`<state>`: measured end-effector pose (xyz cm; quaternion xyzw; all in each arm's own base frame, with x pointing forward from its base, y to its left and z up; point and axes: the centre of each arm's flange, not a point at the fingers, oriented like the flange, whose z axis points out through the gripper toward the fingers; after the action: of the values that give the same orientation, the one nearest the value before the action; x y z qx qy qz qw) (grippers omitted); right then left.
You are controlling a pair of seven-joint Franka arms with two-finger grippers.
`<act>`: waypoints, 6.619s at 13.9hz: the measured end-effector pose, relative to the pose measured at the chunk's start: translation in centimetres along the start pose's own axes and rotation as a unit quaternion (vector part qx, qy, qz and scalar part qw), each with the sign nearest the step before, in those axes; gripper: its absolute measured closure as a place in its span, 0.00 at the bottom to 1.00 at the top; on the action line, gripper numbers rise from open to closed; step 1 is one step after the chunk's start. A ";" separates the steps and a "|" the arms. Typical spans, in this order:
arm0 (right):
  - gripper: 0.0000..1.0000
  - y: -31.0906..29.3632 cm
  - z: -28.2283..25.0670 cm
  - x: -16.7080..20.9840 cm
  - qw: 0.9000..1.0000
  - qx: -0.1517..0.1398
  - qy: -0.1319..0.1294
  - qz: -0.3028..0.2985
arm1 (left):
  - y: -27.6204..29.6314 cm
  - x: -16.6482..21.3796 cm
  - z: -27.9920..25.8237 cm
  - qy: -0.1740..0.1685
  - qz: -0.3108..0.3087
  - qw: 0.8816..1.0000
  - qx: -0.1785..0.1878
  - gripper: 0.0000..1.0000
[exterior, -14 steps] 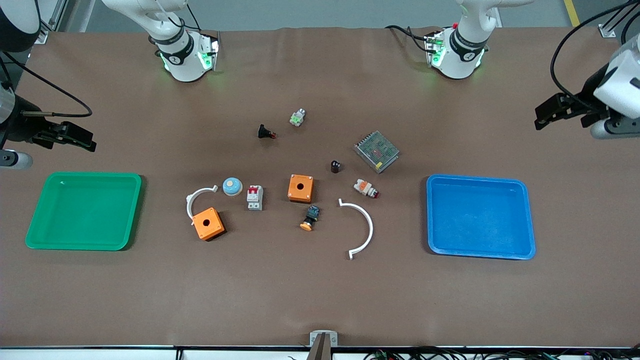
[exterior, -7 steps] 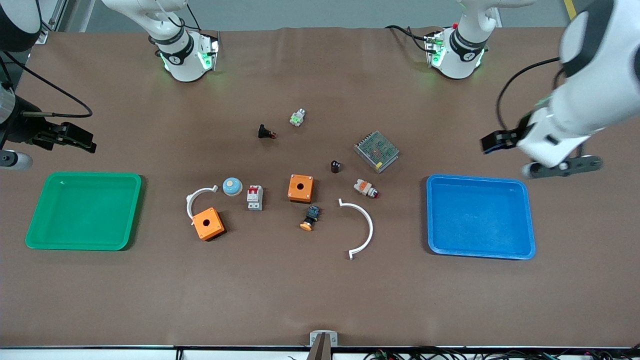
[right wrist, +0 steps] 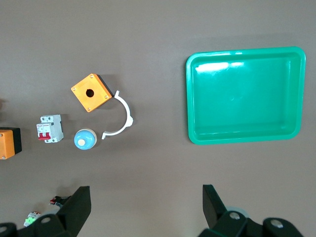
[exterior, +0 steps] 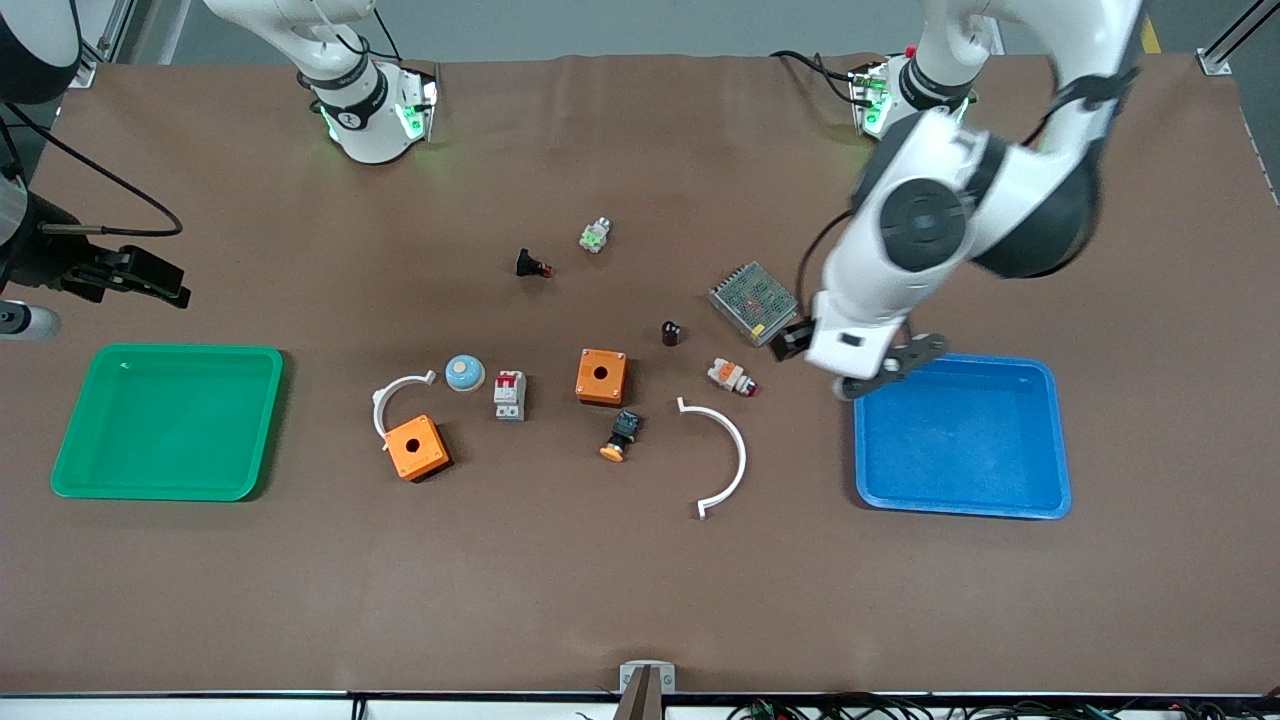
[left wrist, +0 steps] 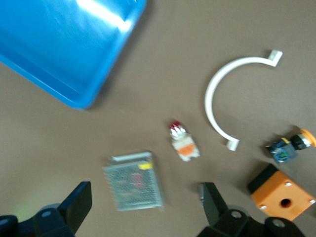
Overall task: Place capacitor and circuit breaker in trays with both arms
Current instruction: 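Grasp the black capacitor with the left gripper while the right gripper reaches the breaker, then lift the capacitor with the left gripper while the right gripper grasps the breaker, then lower the capacitor into the blue tray while the right gripper carries the breaker, then release the breaker into the green tray while the left gripper opens and withdraws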
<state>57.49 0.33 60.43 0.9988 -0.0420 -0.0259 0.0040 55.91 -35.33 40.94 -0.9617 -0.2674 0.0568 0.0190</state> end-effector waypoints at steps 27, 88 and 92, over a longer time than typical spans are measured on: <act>0.00 -26.7 19.5 1.5 0.999 0.011 0.036 -0.037 | 6.7 -13.9 23.3 -0.010 -0.151 0.988 -0.014 0.65; 0.60 28.3 37.5 9.8 0.999 -0.012 -0.038 -0.019 | -31.0 14.1 -23.6 0.071 0.187 0.980 -0.013 0.00; 0.36 27.8 37.0 9.7 0.998 -0.006 -0.051 -0.021 | -31.3 13.4 -23.5 0.054 0.192 0.980 -0.005 0.00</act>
<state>62.84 -28.43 23.23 0.9968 -0.0207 -0.0771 0.0075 54.07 -1.78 65.05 -0.9969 -0.0764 0.0058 0.0171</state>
